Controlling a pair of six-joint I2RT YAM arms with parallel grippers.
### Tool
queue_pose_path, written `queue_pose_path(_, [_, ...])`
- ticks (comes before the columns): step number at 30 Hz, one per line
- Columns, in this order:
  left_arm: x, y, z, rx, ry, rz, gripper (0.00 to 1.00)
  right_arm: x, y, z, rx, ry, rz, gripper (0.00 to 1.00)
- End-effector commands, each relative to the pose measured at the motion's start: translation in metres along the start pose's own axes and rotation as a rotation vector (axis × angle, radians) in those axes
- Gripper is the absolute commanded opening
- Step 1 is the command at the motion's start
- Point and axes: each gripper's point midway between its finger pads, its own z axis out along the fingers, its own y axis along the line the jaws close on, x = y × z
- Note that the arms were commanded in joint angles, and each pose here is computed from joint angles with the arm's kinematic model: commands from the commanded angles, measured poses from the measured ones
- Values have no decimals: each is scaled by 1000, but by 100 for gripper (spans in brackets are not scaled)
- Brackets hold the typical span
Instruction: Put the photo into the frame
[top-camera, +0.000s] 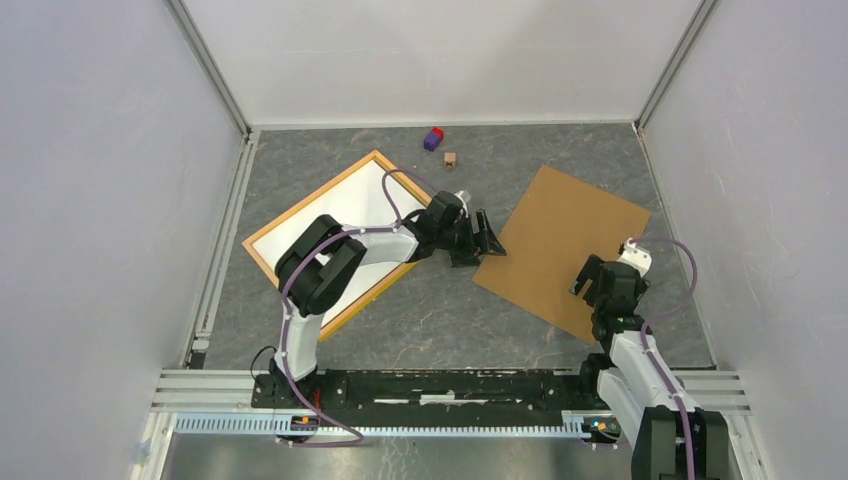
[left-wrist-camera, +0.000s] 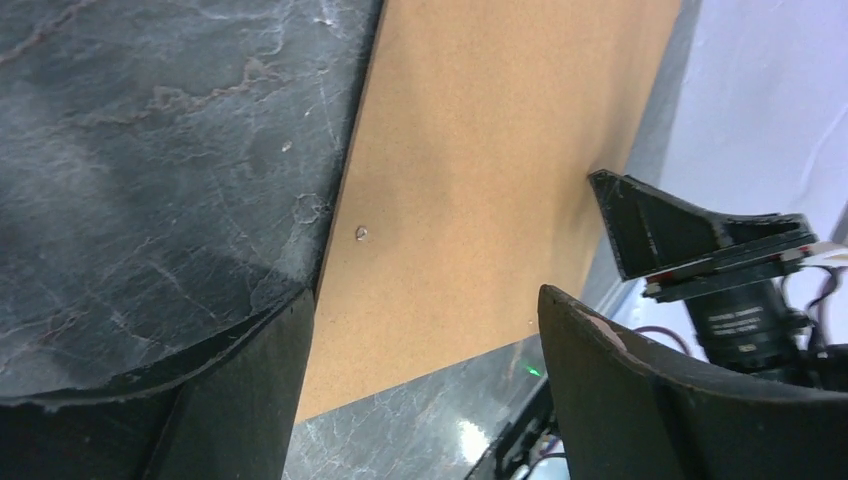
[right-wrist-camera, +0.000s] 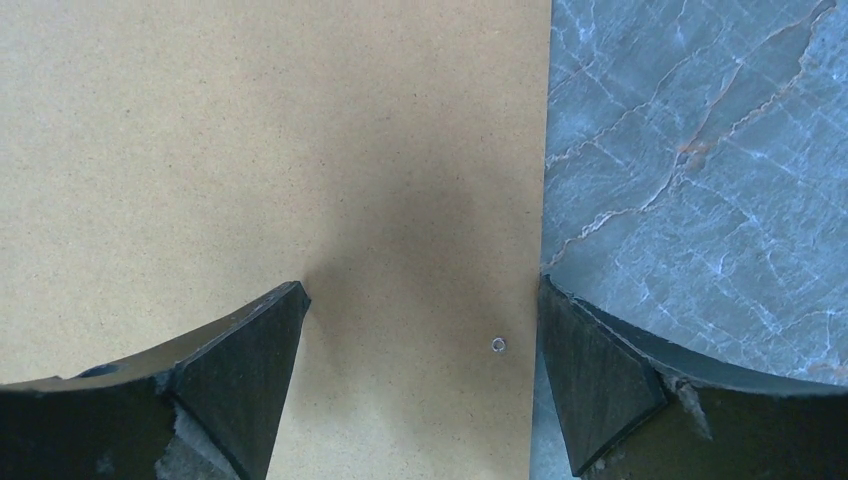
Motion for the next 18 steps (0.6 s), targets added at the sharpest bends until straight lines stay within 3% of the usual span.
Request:
queue_pose_path(1, [14, -99, -29, 393, 102, -108, 84, 64, 39, -12, -254, 207, 51, 90])
queue_pose_path(7, [6, -136, -49, 548, 108, -156, 72, 83, 52, -19, -359, 249, 65, 90])
queue_pose_path(18, [11, -144, -83, 527, 43, -86, 63, 67, 68, -27, -451, 217, 37, 91])
